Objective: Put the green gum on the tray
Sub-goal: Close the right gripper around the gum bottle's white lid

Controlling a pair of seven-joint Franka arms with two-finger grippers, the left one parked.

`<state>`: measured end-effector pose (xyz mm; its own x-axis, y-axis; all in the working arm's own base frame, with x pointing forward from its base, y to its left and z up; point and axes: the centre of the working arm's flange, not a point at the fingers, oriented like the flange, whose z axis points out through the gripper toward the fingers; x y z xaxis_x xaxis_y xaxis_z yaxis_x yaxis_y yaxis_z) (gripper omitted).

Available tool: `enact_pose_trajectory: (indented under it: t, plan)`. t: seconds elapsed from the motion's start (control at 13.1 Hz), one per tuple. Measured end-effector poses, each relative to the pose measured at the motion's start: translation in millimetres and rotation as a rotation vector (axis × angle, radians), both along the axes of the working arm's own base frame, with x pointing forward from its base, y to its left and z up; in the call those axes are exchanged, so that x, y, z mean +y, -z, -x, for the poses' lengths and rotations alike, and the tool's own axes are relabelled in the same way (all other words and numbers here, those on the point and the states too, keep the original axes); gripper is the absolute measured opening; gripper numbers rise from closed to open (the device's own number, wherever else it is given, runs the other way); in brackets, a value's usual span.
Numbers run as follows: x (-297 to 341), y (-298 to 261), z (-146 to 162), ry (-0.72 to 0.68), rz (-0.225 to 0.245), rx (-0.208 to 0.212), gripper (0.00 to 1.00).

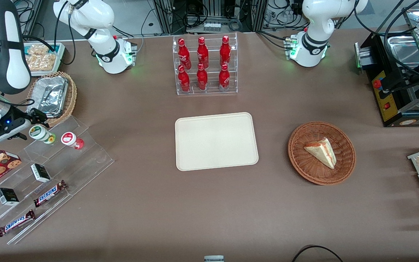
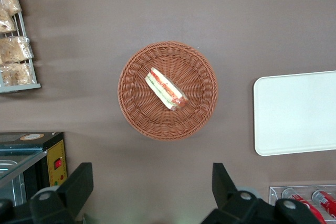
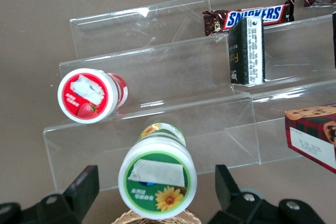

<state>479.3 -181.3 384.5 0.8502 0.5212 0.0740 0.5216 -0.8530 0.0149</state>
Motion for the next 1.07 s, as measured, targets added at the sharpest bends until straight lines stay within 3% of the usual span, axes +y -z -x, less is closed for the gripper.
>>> enact_pose_trajectory:
  t: [0.38, 0.84, 0.99, 1.07]
  plan:
    - [0.6, 1.3, 0.4, -0.001, -0.001, 0.002, 0.92]
    - [2.3, 5.4, 1.0, 0.001, -0.005, 0.001, 0.92]
    - [2.8, 6.3, 0.2, -0.001, -0.004, 0.000, 0.89]
    - [3.3, 6.5, -0.2, -0.003, -0.004, -0.001, 0.80]
